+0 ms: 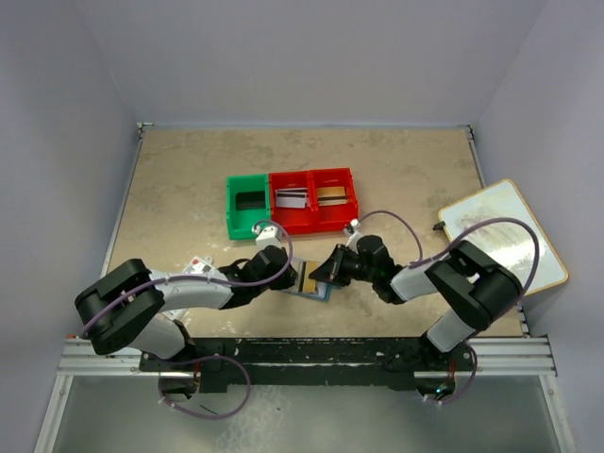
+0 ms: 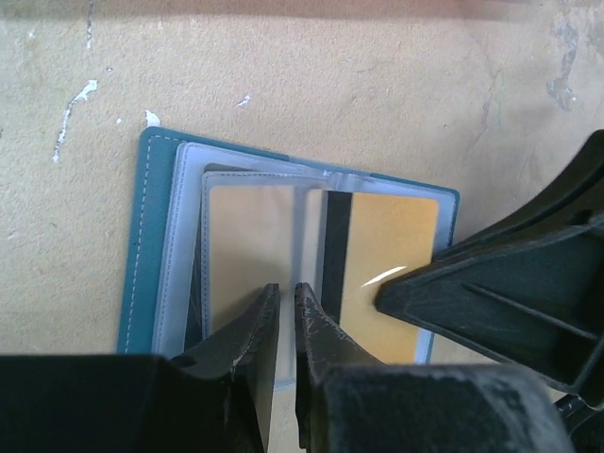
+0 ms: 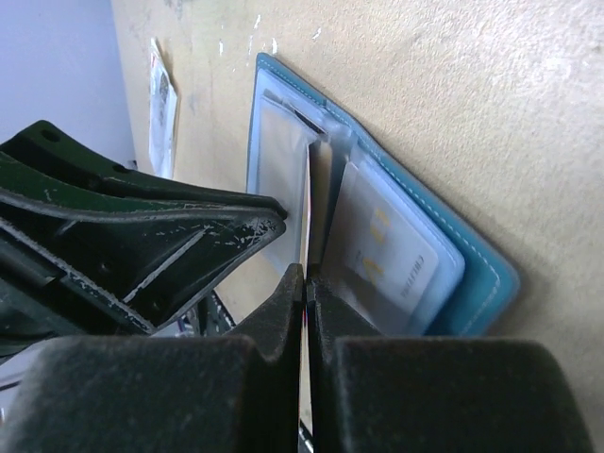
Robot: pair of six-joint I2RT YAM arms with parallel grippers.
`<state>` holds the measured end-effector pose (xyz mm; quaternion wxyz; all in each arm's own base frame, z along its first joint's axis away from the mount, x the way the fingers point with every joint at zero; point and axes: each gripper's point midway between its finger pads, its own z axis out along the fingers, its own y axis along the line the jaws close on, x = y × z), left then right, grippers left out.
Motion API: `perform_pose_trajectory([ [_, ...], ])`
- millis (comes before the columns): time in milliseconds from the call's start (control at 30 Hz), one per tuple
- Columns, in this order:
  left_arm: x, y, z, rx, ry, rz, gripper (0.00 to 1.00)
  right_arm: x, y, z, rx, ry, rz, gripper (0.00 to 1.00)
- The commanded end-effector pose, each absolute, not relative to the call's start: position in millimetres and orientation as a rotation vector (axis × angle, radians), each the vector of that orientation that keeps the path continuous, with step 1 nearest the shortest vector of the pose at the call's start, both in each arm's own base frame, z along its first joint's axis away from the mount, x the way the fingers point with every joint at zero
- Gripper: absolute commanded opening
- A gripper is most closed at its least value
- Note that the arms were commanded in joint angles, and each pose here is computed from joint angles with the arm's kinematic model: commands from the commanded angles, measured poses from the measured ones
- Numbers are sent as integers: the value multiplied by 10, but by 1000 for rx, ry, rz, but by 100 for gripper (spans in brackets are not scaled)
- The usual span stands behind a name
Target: Take the credit cards out of the card holder
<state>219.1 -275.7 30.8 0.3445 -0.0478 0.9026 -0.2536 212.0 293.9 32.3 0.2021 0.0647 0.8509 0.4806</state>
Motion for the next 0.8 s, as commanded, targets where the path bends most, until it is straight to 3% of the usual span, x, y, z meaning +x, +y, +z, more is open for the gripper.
perform_pose_trajectory([
  [0, 2095, -2533, 190, -123, 2383, -549, 10, 2142, 2810, 346, 129, 2404, 1203, 0],
  [467, 2149, -2566, 701, -122, 2260, -659, 16, 2547, 2357, 1080, 18, 2187, 811, 0],
  [767, 2311, -2093, 949, -125, 2225, -449, 42, 2997, 1826, 1436, -91, 2041, 325, 0],
])
